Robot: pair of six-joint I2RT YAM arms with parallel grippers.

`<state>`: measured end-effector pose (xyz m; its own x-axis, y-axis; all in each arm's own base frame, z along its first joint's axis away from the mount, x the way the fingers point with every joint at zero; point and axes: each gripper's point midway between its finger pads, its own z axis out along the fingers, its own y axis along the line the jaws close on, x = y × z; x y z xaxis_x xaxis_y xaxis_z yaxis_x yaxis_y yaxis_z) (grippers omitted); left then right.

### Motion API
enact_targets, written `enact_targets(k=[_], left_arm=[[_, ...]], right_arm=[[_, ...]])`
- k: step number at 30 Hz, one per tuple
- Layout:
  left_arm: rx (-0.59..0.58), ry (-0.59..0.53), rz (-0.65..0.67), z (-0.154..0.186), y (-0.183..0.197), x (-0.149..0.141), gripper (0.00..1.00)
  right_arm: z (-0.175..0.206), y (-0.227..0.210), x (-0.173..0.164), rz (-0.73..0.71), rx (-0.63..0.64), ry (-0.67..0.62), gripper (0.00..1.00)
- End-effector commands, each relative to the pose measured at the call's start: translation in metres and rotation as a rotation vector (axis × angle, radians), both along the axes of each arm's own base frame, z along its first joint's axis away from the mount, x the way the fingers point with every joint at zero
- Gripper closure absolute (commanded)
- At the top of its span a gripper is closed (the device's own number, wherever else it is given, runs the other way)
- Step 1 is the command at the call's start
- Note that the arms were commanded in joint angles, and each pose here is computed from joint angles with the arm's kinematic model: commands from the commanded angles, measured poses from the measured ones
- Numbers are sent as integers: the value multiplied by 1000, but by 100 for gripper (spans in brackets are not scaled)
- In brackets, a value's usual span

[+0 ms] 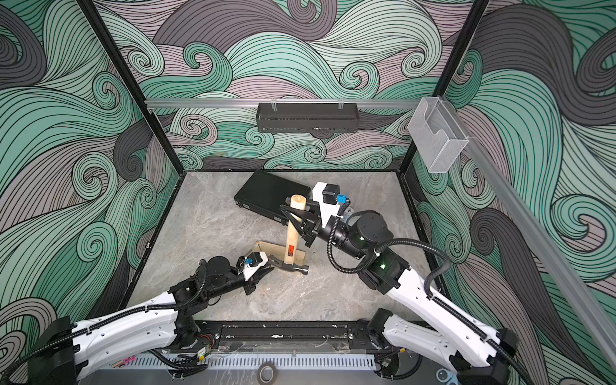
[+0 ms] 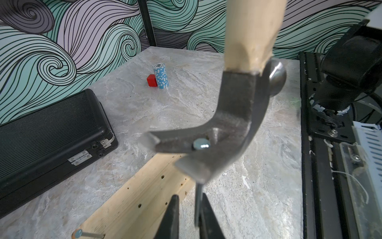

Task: Use a claw hammer to pull out a nail
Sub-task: Pick up the nail with the hammer.

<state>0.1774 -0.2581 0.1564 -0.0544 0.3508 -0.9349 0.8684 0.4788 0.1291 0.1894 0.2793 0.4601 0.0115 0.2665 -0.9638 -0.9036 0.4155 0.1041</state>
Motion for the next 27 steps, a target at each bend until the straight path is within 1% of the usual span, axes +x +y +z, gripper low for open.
enact_targets(k=[1, 5, 9, 20, 24, 25, 27], left_arm=[[-25, -38, 3, 12, -1, 2, 88], [-21, -38, 0, 11, -2, 1, 95], [-10, -35, -1, 9, -2, 1, 100], [5, -39, 61, 10, 5, 10, 100], [-12, -13, 149, 12, 13, 20, 100], [-17, -2, 184, 12, 16, 23, 100], [-37, 32, 293, 14, 27, 35, 100]], right_arm=[[53, -21, -17, 5, 172, -107, 100], [51, -19, -16, 7, 164, -97, 100], [43, -14, -13, 14, 135, -75, 100], [24, 3, -9, 56, 41, -24, 100], [15, 5, -5, 40, -8, -7, 100], [14, 5, -4, 32, -16, -8, 100], [11, 2, -1, 3, -34, -11, 100]])
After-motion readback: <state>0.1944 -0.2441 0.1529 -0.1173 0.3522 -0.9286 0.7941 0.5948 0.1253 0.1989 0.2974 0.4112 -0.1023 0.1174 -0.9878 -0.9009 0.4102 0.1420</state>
